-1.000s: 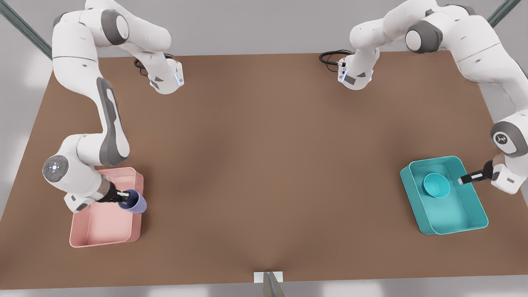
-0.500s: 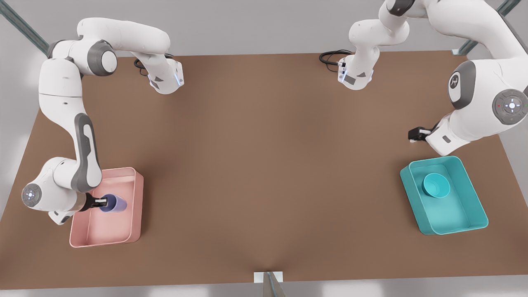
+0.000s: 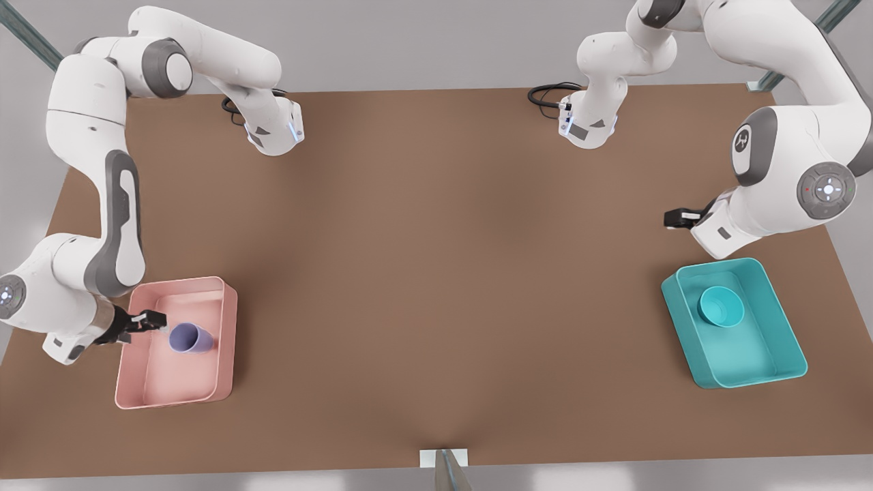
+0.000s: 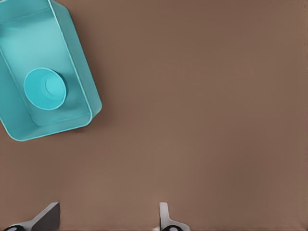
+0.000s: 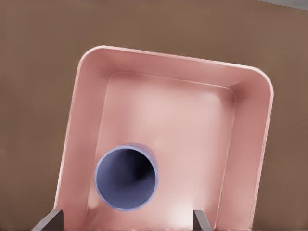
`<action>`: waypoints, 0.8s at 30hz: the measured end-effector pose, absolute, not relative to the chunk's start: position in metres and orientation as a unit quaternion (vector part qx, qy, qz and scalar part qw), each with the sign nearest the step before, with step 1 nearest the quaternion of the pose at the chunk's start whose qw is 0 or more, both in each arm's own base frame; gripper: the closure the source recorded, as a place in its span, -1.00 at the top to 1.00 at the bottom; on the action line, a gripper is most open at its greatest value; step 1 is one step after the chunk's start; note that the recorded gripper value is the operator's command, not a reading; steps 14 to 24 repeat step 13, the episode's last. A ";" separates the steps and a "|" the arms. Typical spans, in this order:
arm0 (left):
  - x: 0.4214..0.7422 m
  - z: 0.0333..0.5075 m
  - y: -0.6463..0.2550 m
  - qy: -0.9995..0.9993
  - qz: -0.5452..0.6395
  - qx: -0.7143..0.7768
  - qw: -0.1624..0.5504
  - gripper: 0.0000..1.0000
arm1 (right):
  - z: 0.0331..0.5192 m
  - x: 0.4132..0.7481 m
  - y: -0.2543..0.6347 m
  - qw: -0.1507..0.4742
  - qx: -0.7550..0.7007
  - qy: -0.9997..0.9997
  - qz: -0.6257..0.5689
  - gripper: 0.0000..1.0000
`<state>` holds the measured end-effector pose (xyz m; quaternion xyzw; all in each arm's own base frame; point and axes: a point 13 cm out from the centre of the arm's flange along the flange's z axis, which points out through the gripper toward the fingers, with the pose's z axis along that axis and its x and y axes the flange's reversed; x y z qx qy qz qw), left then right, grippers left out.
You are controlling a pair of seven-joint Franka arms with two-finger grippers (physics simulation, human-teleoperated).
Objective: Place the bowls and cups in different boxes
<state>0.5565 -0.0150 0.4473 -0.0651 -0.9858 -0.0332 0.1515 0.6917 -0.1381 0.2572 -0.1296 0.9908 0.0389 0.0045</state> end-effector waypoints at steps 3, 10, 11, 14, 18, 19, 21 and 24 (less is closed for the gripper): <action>0.554 0.447 -0.016 -0.985 -0.030 -0.062 0.157 1.00 | 0.351 0.667 -0.070 -0.003 -0.158 0.987 0.037 1.00; 0.553 0.444 -0.013 -0.985 -0.028 -0.055 0.163 1.00 | 0.474 0.596 -0.003 -0.046 -0.138 0.989 -0.002 1.00; 0.553 0.441 -0.013 -0.984 -0.028 -0.054 0.166 1.00 | 0.476 0.586 -0.005 -0.059 -0.126 0.990 -0.007 1.00; 0.554 0.438 -0.019 -0.984 -0.027 -0.059 0.169 1.00 | 0.482 0.571 -0.009 -0.076 -0.103 0.992 -0.015 1.00; 0.554 0.438 -0.019 -0.984 -0.027 -0.059 0.169 1.00 | 0.482 0.571 -0.009 -0.076 -0.103 0.992 -0.015 1.00; 0.554 0.438 -0.019 -0.984 -0.027 -0.059 0.169 1.00 | 0.482 0.571 -0.009 -0.076 -0.103 0.992 -0.015 1.00; 0.554 0.438 -0.019 -0.984 -0.027 -0.059 0.169 1.00 | 0.482 0.571 -0.009 -0.076 -0.103 0.992 -0.015 1.00; 0.554 0.438 -0.019 -0.984 -0.027 -0.059 0.169 1.00 | 0.482 0.571 -0.009 -0.076 -0.103 0.992 -0.015 1.00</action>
